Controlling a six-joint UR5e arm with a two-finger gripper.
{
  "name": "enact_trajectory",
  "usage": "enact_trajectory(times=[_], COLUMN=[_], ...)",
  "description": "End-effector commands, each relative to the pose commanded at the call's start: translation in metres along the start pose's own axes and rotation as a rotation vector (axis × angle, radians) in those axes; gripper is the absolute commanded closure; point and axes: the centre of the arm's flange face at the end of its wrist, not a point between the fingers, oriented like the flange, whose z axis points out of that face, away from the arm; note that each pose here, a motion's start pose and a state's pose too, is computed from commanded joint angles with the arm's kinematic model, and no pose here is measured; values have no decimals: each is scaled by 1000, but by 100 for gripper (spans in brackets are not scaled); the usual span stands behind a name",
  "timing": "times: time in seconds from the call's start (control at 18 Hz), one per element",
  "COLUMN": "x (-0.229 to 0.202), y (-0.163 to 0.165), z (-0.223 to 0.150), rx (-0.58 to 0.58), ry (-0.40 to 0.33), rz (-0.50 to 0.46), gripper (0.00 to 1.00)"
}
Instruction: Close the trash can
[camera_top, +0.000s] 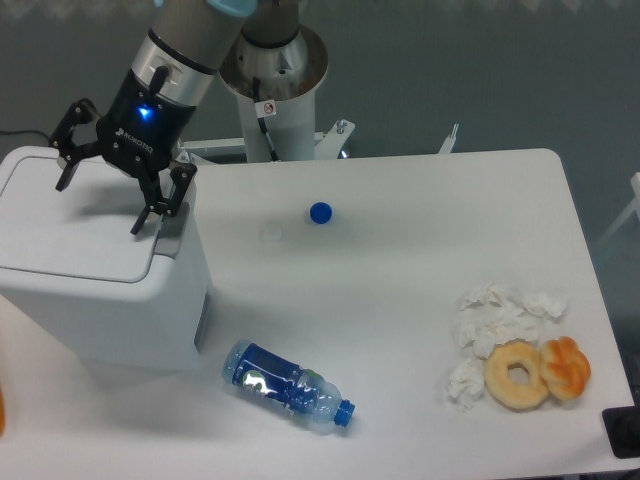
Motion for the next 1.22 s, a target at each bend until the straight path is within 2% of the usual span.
enact_trajectory(times=[1.22], x=[-1], y=[1], z=[0], rx=[-7], ry=[-24], rz=[5], gripper=[0])
